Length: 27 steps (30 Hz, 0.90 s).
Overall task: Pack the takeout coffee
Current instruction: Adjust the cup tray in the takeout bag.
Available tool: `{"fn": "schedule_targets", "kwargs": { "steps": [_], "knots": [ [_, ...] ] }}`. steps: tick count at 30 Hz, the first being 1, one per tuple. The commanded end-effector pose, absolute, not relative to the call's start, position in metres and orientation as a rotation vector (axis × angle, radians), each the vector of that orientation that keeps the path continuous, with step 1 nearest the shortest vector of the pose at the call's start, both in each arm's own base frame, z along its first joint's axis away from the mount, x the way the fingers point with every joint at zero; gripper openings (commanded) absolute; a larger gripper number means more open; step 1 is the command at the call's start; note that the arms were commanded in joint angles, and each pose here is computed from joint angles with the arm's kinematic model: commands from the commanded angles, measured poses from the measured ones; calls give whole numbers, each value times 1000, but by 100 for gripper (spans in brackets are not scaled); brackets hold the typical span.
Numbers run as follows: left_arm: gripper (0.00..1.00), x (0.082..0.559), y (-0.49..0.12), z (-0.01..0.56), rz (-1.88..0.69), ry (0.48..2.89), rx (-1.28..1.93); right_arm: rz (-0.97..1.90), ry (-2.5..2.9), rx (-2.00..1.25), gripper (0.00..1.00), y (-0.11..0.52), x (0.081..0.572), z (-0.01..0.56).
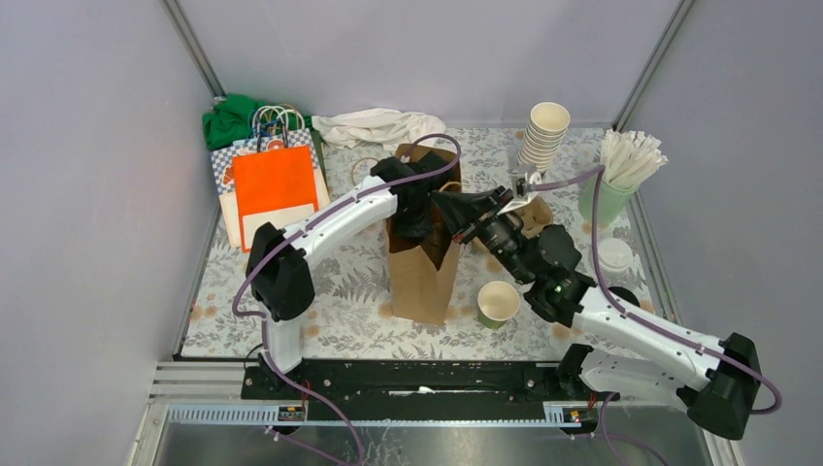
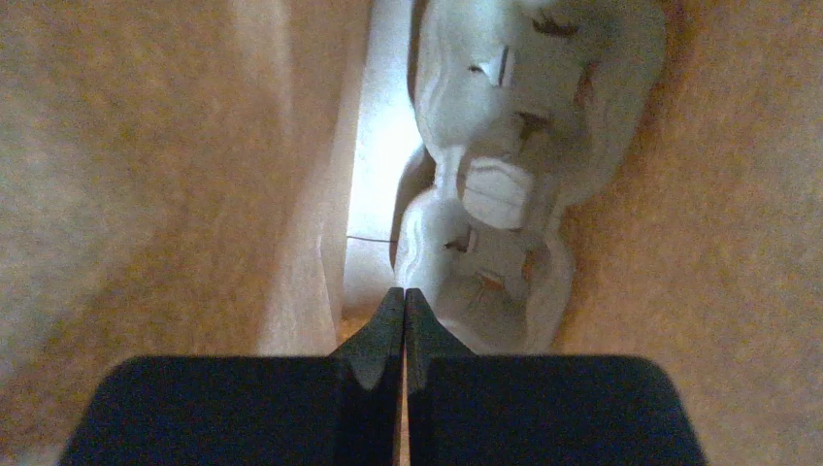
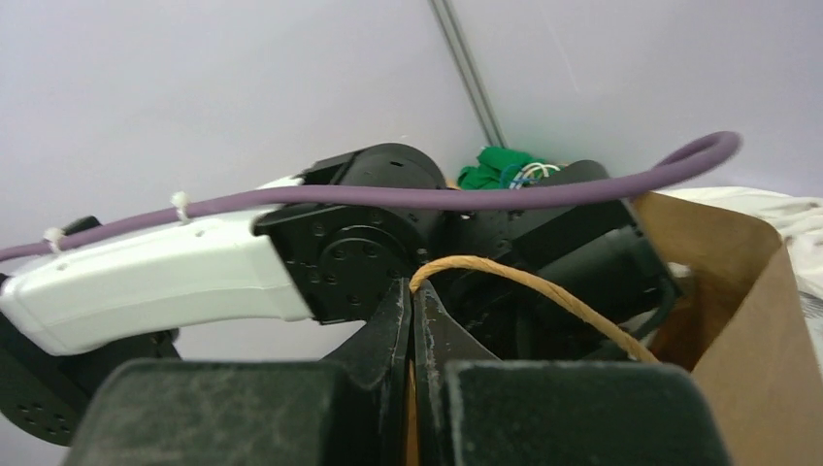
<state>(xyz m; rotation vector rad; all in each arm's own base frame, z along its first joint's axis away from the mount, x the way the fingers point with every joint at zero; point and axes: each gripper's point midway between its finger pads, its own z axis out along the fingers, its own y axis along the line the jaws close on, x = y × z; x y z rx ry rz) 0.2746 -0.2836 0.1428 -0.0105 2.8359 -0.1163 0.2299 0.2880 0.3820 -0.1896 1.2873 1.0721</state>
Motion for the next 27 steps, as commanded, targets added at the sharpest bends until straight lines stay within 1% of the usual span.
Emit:
{"fn": "schedule_targets", "kwargs": {
  "steps": [1,4,9,16,23,27],
  "knots": [
    [0,290,-273,168,-207,2788,235,1201,1154,-160,0,302,219,438],
    [0,292,-265,170,-252,2798,338,1196,1137,-140,0,311,217,446],
    [0,299,-252,169,-294,2813,412,1156,1090,-82,0,323,213,455],
    [0,309,-258,181,-309,2809,489,1086,1080,-22,0,325,211,455],
    [0,286,-277,189,-414,2800,465,987,1111,41,0,298,217,434],
    [0,278,-282,178,-409,2788,516,953,1135,32,0,291,218,419]
  ]
}}
